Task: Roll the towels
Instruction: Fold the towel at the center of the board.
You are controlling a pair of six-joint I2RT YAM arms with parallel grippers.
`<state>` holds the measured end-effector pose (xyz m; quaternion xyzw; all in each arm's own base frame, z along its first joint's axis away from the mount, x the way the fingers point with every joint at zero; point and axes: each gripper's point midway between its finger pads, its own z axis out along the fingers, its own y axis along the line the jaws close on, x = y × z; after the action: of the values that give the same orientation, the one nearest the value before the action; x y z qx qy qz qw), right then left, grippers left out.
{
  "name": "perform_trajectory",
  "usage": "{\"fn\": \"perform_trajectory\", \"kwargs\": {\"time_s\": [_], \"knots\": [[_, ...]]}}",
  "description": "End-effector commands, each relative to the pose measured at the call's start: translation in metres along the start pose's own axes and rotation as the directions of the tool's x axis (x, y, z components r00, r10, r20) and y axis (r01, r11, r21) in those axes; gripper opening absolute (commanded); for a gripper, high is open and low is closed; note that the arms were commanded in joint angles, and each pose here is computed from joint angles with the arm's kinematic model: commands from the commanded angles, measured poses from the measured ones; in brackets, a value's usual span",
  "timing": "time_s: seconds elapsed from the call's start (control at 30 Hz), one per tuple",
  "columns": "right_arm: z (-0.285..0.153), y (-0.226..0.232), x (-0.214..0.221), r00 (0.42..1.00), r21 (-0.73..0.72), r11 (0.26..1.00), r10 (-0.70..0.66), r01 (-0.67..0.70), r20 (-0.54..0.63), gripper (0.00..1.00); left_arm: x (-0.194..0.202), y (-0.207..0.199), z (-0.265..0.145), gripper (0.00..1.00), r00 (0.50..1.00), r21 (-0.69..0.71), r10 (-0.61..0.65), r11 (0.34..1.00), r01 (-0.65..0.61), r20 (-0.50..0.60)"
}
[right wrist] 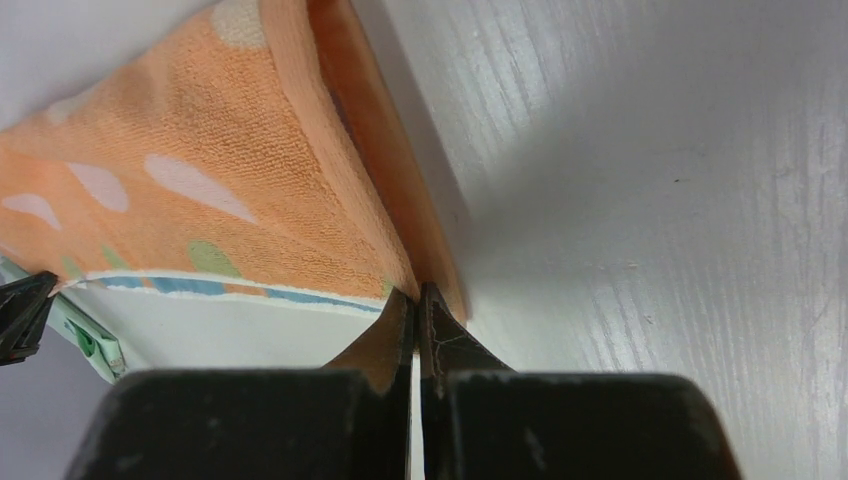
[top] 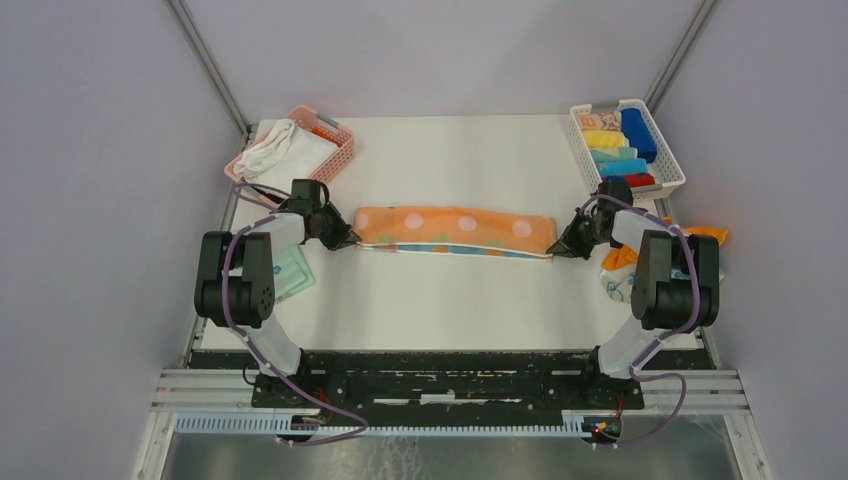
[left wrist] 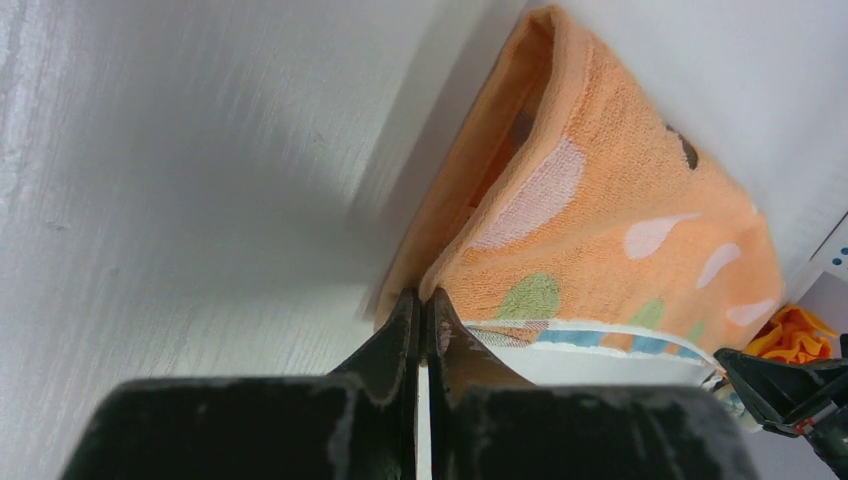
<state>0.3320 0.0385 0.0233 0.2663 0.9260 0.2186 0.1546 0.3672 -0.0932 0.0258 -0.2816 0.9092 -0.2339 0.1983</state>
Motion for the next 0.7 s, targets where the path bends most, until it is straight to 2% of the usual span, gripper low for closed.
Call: {"fn": "perform_trajectory", "kwargs": {"time_s": [0.0,0.33,0.5,0.67], "knots": [[0.002,-0.003,-0.001,1.0,0.017,1.0,-0.022,0.022,0.006,0.0,-0.006,-0.007,-0.006,0.03,0.997,0.024,0.07,0.997,-0.071,0.023],[-0.038,0.01,-0.016,0.993,0.049,0.996,-0.08,0.076,0.087,0.01,-0.027,-0.029,-0.036,0.03,0.988,0.03,0.123,0.992,-0.126,0.09],[-0.043,0.003,-0.008,0.993,0.076,0.994,-0.085,0.08,0.076,0.01,-0.022,-0.018,-0.038,0.03,0.987,-0.011,0.138,0.99,-0.137,0.078],[-0.031,-0.017,0.011,0.997,0.116,0.991,-0.07,0.067,0.03,0.01,-0.006,0.006,-0.025,0.03,0.99,-0.062,0.141,0.988,-0.139,0.022]]}}
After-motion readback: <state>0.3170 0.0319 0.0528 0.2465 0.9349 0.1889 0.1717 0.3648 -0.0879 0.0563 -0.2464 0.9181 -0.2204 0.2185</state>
